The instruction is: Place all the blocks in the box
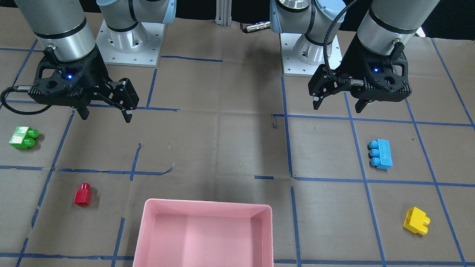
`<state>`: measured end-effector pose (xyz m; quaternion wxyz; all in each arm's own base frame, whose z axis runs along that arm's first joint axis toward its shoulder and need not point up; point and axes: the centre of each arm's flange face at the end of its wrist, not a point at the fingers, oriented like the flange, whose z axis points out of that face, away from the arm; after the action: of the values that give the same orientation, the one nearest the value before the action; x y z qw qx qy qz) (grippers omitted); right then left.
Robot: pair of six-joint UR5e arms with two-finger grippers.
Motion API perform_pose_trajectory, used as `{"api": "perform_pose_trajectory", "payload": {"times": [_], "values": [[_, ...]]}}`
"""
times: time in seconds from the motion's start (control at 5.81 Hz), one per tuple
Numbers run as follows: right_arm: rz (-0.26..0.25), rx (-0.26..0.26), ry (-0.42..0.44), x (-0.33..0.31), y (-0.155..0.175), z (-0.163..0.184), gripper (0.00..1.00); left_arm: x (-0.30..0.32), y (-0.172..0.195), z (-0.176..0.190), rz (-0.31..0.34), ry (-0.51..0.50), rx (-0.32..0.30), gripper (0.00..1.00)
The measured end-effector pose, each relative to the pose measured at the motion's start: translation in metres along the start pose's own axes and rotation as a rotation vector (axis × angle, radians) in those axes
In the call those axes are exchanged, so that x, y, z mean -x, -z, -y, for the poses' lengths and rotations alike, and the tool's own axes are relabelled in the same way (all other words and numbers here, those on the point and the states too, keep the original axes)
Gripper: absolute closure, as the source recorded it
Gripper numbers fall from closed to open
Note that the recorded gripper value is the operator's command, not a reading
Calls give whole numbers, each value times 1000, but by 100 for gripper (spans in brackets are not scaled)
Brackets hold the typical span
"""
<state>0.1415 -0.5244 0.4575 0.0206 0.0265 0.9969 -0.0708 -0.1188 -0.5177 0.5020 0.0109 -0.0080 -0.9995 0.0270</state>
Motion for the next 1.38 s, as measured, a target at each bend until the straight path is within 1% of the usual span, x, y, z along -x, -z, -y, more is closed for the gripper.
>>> {"api": "perform_pose_trajectory", "payload": {"times": [0.17, 0.34, 0.52, 0.69, 1.03, 1.2, 1.38], "values": [[-3, 6, 0, 0, -2, -1, 0, 4, 0, 0, 0, -13, 1, 1], [-5, 13, 3, 1, -8, -1, 0, 17, 0, 2, 2, -53, 2, 1], [-3, 25, 0, 1, -13, -1, 0, 53, -3, 6, 4, -95, 8, 1], [-5, 41, -3, 1, -18, -2, 0, 109, -9, 5, 4, -139, 20, 1], [-13, 53, 6, -2, -22, -2, 0, 237, -28, -29, -13, -203, 46, 1], [-16, 56, 33, -10, -23, -1, 1, 282, -39, -50, -19, -214, 50, 3], [-20, 55, 74, -26, -21, 3, 5, 303, -50, -67, -24, -212, 52, 3]]}}
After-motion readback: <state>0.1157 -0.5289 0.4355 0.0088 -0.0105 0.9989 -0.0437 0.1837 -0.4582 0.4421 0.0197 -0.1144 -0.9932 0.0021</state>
